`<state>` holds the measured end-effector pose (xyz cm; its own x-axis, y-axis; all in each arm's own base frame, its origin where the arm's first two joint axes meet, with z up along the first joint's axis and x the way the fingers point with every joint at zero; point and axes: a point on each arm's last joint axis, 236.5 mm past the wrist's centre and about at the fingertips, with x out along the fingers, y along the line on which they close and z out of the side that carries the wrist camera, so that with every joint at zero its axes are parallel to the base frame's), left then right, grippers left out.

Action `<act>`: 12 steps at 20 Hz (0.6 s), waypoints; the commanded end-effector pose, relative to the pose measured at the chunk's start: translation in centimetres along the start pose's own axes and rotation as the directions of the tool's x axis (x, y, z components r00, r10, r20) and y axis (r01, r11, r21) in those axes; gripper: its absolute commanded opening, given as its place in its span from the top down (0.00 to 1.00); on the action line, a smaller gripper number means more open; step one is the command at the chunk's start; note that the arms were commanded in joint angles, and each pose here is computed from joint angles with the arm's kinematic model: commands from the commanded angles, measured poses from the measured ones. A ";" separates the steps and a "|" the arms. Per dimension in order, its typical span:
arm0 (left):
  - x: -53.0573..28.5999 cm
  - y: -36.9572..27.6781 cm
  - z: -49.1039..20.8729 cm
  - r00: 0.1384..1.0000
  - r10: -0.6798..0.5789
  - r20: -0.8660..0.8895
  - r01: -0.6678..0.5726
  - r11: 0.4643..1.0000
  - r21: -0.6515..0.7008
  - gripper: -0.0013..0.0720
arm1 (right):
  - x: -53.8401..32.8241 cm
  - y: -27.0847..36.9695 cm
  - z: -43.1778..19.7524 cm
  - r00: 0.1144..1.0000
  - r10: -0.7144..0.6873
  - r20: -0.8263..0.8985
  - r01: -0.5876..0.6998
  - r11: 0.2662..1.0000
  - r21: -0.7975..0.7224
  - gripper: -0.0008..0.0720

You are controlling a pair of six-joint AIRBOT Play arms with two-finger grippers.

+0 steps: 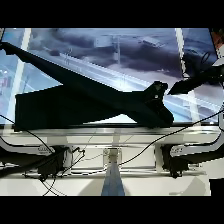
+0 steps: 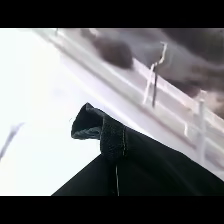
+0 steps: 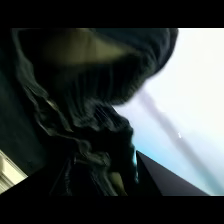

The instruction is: Fold the clothes and pants, and hang the long-sleeved shirts on hangers.

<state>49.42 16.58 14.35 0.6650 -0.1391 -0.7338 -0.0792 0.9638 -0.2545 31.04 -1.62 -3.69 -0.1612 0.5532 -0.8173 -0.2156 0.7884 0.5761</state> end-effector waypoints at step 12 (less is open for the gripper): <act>-0.5 1.1 -0.6 1.000 0.013 -0.020 -0.013 1.000 -0.014 0.95 | 5.5 -0.4 -12.2 0.967 0.209 -0.148 -0.137 0.910 0.391 0.28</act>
<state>48.58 17.49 13.98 0.6486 -0.1324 -0.7495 -0.0980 0.9620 -0.2548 20.33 -3.16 -7.58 -0.3268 0.6335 -0.7013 0.1511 0.7675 0.6229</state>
